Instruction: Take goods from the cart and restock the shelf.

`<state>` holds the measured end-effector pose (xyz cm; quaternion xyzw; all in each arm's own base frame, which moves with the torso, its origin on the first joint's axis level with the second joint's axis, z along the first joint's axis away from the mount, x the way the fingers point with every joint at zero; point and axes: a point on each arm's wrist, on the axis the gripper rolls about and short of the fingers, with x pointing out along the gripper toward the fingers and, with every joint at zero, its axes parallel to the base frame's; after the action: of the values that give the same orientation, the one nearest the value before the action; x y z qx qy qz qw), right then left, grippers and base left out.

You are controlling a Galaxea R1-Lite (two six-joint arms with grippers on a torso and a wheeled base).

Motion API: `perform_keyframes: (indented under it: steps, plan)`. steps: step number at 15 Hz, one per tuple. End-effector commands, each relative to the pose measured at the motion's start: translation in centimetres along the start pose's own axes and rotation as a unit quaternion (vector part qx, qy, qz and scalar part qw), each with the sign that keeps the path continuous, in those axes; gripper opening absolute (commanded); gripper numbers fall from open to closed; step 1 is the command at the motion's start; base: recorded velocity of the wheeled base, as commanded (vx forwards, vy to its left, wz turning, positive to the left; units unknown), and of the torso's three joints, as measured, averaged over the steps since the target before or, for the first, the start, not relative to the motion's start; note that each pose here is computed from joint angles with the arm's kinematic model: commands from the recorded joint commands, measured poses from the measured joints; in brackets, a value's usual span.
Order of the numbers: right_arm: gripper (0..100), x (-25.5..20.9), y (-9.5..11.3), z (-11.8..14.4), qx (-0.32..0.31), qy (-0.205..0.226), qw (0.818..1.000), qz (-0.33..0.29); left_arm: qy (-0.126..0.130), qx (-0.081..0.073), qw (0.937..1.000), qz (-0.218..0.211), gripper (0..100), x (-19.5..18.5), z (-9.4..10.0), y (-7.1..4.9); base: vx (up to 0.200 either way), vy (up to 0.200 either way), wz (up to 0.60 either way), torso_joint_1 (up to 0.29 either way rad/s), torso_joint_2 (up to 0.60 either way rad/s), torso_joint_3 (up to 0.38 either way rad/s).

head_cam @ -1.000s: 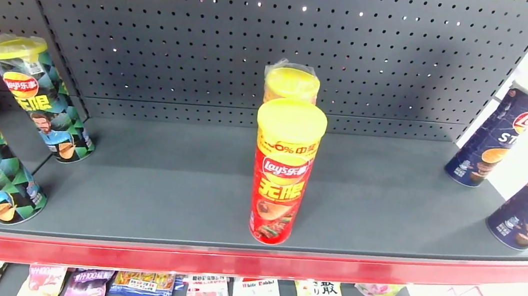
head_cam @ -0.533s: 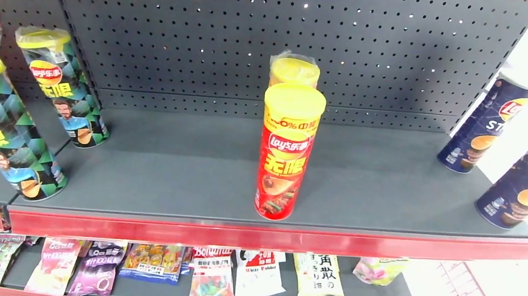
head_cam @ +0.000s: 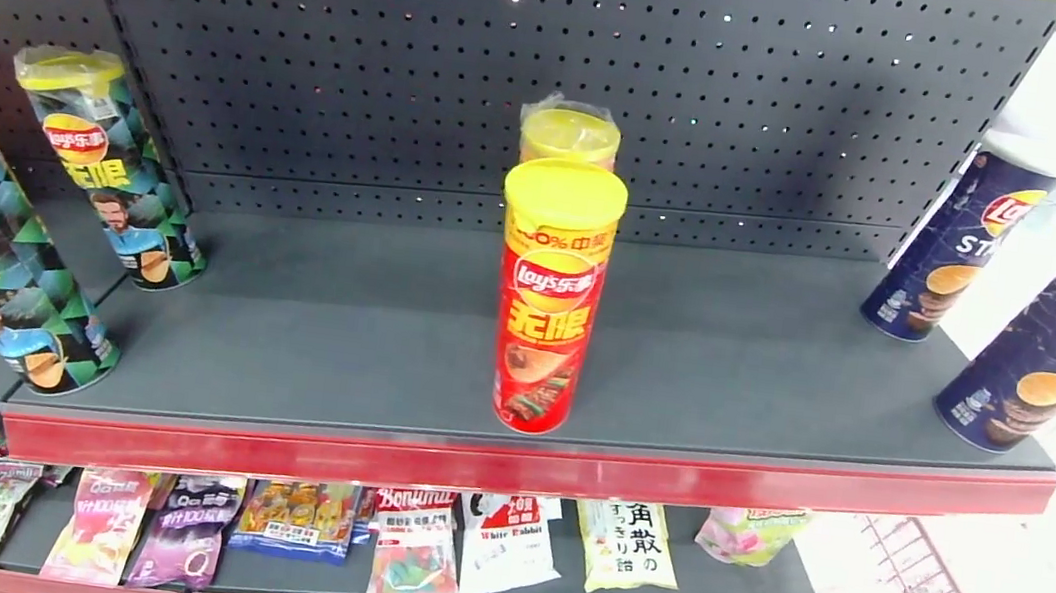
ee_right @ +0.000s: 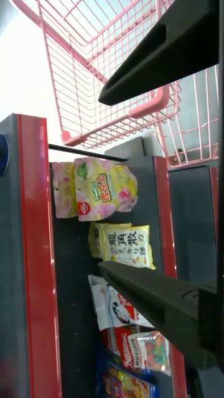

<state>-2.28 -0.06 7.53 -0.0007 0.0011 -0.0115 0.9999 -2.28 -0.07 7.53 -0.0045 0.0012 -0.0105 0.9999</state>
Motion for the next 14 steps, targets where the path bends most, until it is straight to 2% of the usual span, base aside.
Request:
perform_keyframes:
  steps: [1, 14]
  plan:
    - [100, 0.00, 0.00, 0.00, 0.000, 0.000, 1.000, 0.000, 0.000, 0.000, 1.0000, 0.000, 100, 0.00, 0.00, 0.00, 0.000, 0.000, 0.00, 0.000, 0.00, 0.000]
    - [100, 0.00, 0.00, 0.00, -0.002, 0.000, 1.000, 0.002, 0.000, 0.000, 1.0000, 0.000, 100, 0.00, 0.00, 0.00, 0.000, 0.000, 0.00, 0.000, 0.00, 0.000]
